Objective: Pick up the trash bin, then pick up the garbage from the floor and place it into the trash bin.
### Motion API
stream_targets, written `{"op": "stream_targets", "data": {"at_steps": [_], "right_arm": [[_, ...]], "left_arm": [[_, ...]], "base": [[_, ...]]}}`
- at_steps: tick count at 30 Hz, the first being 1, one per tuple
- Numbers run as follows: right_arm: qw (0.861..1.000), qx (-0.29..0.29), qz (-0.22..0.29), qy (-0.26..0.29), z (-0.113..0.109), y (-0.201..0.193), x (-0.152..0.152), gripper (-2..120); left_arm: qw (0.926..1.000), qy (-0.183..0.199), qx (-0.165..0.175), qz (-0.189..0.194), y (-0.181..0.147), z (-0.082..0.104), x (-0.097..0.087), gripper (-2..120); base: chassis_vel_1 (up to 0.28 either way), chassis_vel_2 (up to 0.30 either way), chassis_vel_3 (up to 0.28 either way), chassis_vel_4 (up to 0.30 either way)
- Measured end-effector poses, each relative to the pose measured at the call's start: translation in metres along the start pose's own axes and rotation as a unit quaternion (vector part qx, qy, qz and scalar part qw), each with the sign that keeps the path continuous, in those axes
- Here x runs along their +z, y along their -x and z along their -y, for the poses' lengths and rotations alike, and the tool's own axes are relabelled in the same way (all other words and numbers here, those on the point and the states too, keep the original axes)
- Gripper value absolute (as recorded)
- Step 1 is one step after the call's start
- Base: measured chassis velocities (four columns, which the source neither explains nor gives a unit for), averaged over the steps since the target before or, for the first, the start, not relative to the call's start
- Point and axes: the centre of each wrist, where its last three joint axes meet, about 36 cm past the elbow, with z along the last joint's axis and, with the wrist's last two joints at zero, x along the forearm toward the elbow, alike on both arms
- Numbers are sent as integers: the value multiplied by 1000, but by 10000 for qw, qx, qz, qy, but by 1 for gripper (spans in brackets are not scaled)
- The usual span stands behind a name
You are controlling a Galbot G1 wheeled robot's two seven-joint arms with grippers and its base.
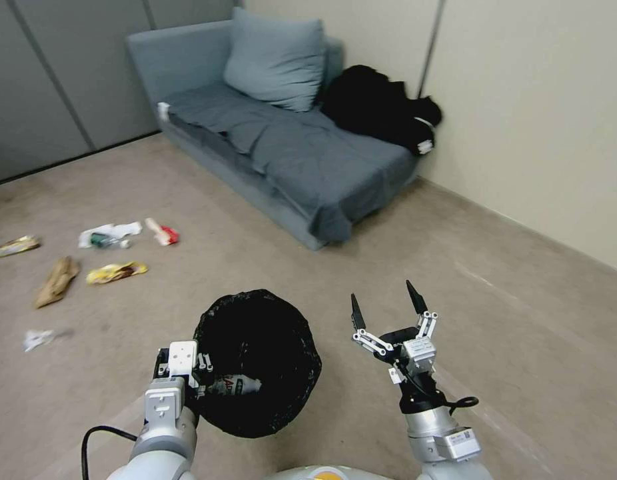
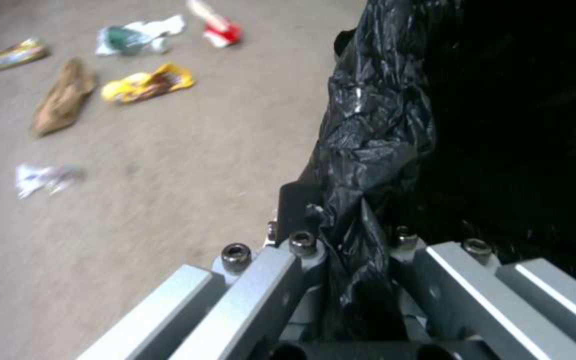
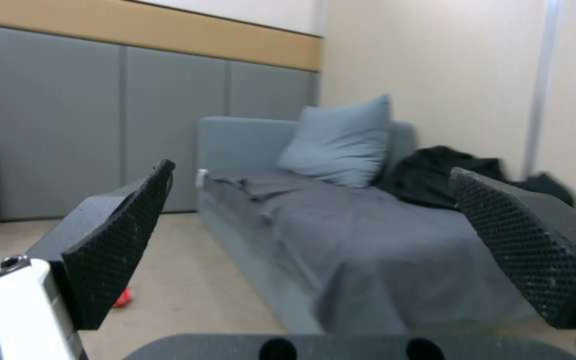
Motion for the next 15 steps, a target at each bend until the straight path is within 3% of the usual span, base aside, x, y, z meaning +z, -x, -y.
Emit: {"op": "stream_targets", "data": {"at_steps": [15], "right_arm": [[10000, -94, -15, -2, -3, 0, 1, 100]], "left_arm": [[10000, -9, 3, 20, 0, 1, 0, 1]], "base": [[122, 117, 123, 120]]}}
